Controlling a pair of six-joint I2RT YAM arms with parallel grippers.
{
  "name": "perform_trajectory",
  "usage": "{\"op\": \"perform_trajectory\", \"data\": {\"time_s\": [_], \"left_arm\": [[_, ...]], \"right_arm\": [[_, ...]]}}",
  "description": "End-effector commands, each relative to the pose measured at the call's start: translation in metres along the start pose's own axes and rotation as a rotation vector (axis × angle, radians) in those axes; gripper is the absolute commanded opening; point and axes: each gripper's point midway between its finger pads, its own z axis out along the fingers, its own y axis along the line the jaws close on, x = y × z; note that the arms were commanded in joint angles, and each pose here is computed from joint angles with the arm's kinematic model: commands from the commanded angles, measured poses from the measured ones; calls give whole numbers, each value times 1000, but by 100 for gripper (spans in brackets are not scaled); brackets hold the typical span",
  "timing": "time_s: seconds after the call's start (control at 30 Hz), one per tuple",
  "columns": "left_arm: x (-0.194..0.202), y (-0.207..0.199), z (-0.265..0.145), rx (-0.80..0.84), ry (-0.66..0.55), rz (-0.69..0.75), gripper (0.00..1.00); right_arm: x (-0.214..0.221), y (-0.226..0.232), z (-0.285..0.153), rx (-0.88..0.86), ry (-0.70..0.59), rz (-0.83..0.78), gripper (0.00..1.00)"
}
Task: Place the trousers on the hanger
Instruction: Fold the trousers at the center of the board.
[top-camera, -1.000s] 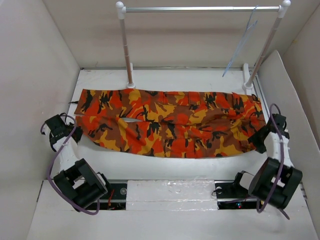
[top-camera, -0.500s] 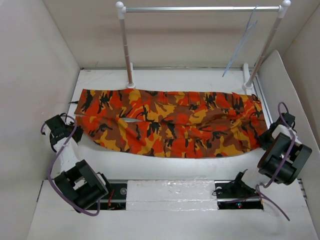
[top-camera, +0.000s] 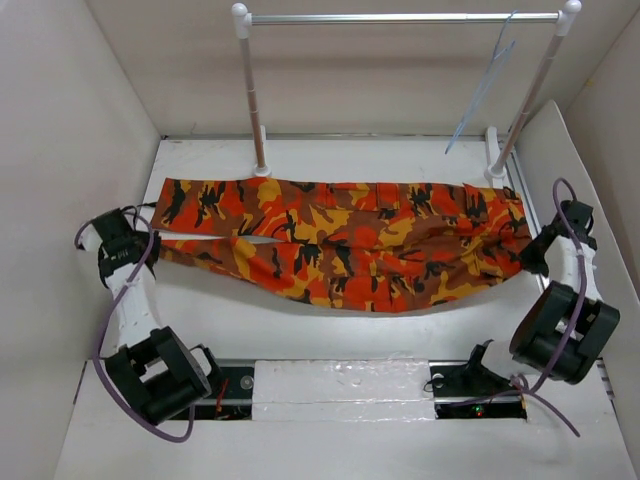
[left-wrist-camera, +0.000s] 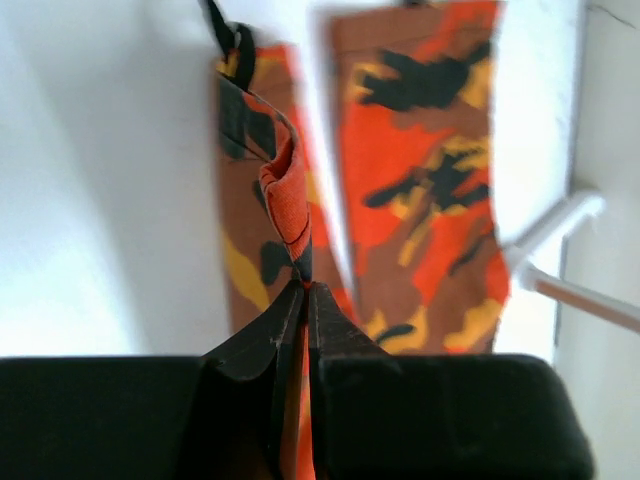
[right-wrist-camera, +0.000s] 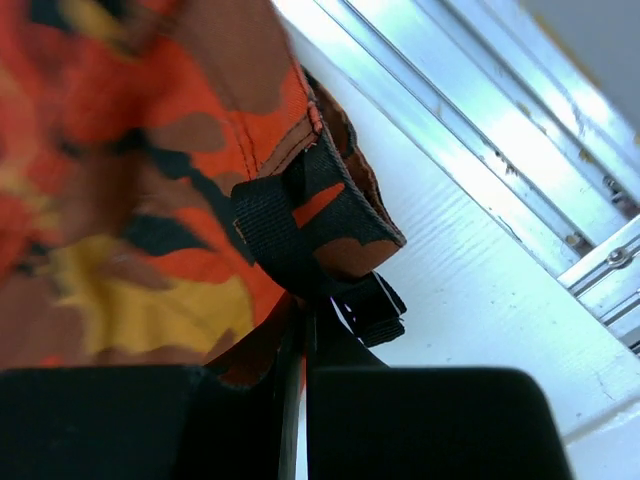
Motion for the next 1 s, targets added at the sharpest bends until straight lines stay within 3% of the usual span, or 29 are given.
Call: {"op": "perform_trajectory", "data": {"time_s": [0.0,0.13,0.27,0.33,0.47,0.53,0.57,0.63,0.87,0.9,0.93,0.97], "left_arm": [[-21,-55,-16,111,-115,-19,0],[-44,-88,-14,126,-131,-3,0],[-51,-100,1,91,-122,39,0],[-53,-108,11,88,-124,48,0],[-62,-128,25,74,-200,103,0],[-57,-130,57,-5,-181,155,0],[-65,-138,51,4,-199,159,0],[-68,-145,73,-40,-210,181,0],[-55,-202,128,-1,-214,296,0],[-41,-193,157,-39,-162,327,0],[-49,-218,155,9,-160,333,0],[-38,-213,165,-18,-103,365,12]], "right_arm": [[-56,19,-53,-15,-204,-29,0],[-97,46,-87,-36,-327,-88,0],[-122,67,-82,8,-279,-170,0],[-143,82,-84,3,-313,-194,0],[-169,124,-56,-71,-311,-233,0],[-182,151,-43,-100,-302,-258,0],[-194,156,-56,-114,-335,-255,0],[-192,163,-27,-70,-269,-284,0],[-224,197,16,-79,-286,-296,0],[-227,201,18,-91,-289,-294,7],[-223,202,28,-90,-274,-292,19],[-221,203,32,-92,-266,-294,33]]}}
